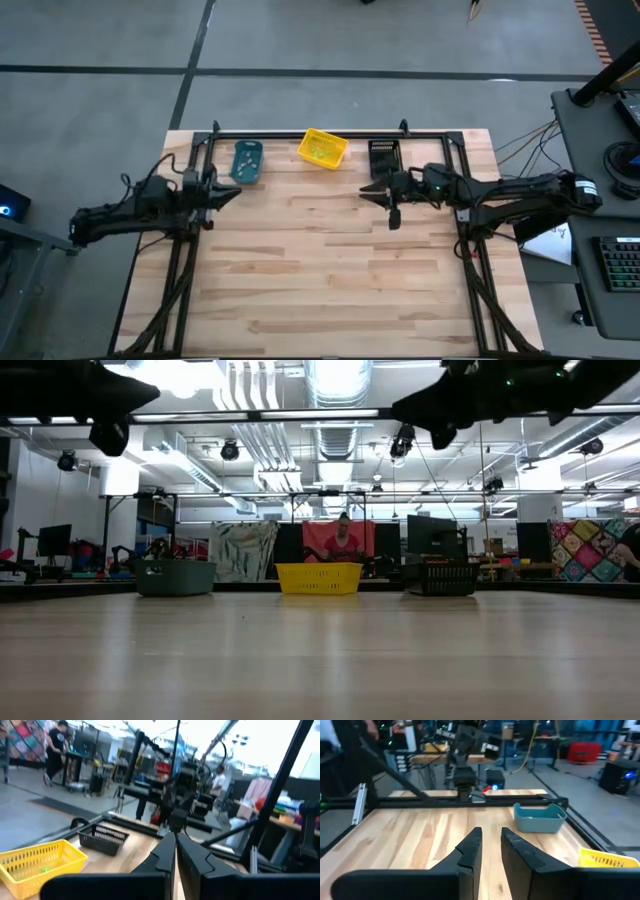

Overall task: Sort Halloween decoration
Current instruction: Return to Home Position

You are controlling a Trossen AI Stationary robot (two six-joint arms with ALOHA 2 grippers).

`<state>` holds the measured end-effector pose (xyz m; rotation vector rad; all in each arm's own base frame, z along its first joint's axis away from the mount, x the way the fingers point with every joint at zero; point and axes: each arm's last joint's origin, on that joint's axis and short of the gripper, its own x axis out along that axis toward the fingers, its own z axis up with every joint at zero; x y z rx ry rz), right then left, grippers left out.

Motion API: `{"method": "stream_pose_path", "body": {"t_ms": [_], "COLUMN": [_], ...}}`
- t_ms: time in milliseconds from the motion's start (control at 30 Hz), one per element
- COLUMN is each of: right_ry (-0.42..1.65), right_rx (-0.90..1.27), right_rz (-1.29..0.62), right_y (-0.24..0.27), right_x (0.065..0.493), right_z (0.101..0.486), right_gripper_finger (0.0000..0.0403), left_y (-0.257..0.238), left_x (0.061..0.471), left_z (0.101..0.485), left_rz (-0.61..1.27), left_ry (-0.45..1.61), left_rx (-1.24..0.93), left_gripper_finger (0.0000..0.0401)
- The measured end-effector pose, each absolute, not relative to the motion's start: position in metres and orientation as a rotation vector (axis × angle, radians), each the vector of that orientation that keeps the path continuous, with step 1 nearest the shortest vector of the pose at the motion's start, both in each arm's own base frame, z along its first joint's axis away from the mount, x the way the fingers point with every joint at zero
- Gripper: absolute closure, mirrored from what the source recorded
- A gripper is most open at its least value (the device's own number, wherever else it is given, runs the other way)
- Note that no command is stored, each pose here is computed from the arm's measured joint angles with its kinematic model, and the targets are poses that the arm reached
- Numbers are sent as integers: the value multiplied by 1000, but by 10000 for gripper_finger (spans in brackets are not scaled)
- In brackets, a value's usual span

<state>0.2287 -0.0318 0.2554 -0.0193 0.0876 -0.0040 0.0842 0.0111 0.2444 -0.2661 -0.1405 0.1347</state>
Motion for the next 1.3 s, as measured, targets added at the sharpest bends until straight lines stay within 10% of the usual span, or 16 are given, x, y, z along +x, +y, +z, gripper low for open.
{"method": "stream_pose_path", "body": {"t_ms": [1300], "right_ry": [-358], "right_rx": [-27], "right_rz": [-236], "right_y": [-17], "right_x": [90], "right_z": [200], "right_gripper_finger": [346], "left_y": [13], "left_x": [99], "left_z": [178], "left_rz": [145], "left_ry": [-110], "left_rx": [-300], "left_gripper_finger": [401]}}
